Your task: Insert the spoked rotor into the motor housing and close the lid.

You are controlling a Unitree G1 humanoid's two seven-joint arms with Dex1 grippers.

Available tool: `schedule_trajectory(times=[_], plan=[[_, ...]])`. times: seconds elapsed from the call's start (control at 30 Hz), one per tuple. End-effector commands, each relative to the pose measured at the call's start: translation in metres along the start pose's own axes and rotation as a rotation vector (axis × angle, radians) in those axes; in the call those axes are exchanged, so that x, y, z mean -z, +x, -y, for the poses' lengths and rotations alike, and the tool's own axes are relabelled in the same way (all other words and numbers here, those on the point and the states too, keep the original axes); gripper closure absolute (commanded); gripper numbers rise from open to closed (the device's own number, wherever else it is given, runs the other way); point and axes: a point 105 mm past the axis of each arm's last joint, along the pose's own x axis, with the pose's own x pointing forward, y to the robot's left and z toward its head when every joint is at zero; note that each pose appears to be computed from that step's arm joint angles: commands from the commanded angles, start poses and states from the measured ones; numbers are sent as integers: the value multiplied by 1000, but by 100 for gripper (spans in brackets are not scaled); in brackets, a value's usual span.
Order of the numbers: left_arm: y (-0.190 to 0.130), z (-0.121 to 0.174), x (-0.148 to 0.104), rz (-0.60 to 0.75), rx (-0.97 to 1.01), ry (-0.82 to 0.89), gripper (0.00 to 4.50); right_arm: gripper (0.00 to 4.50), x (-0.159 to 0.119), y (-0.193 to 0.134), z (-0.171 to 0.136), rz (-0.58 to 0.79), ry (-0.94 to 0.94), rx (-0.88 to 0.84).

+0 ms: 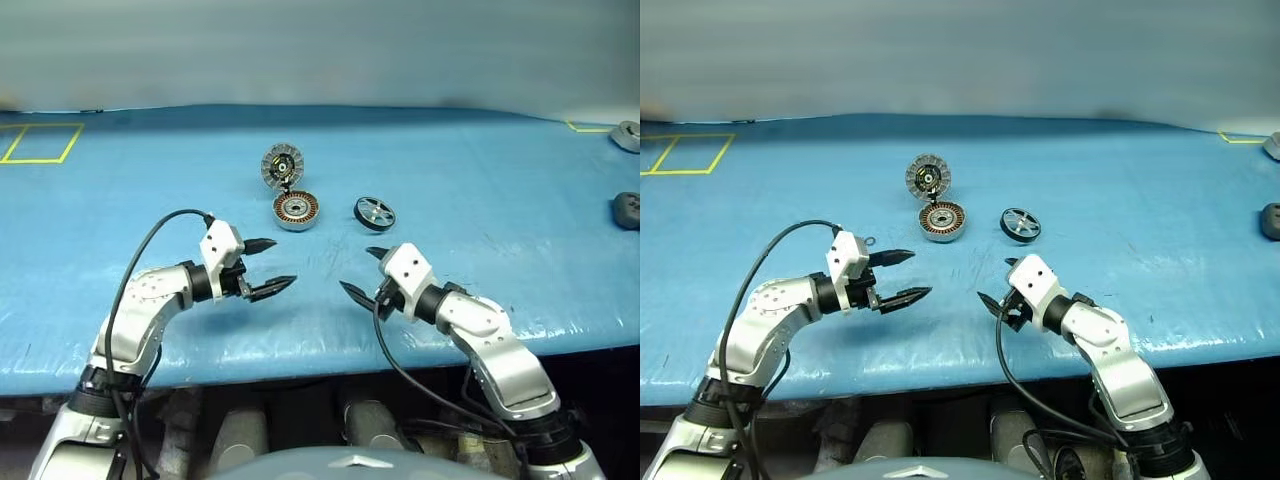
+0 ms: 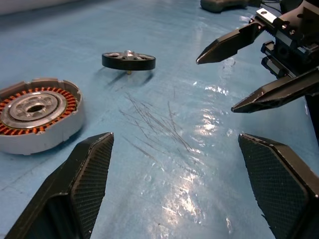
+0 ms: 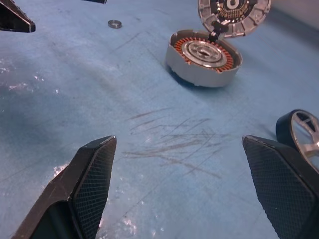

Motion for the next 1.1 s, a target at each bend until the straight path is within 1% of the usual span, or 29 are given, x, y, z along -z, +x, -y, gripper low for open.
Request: schedule_trajectory(times=[0.03,0.17,0.33,0.47,0.6,0.67,0.73,0.87,1.0,1.1], plan=[[-3,-3,-7,18,-12,12,22,25,-12,7,0,34,-36,-21],[-2,-5,-11,45,-34,24,22,25,-12,11,8,22,-71,-7],[-1,-6,-14,57,-51,35,22,25,-12,8,14,19,-76,11],[-2,-4,-7,45,-54,15,22,25,-5,8,14,-1,-85,28],[-6,-9,-6,53,-86,-10,22,25,-10,19,21,-2,-106,59],[-13,-22,-5,56,-154,-12,22,25,-17,31,32,1,-97,88],[-17,-27,-6,63,-187,-1,22,25,-22,42,35,-14,-145,74],[-23,-24,-11,109,-212,-10,22,25,-34,63,31,-24,-226,-22],[-31,-19,-1,91,-257,-18,22,25,-45,90,24,-58,-339,-159],[-34,-14,2,101,-283,-36,22,25,-48,112,28,-86,-400,-187]])
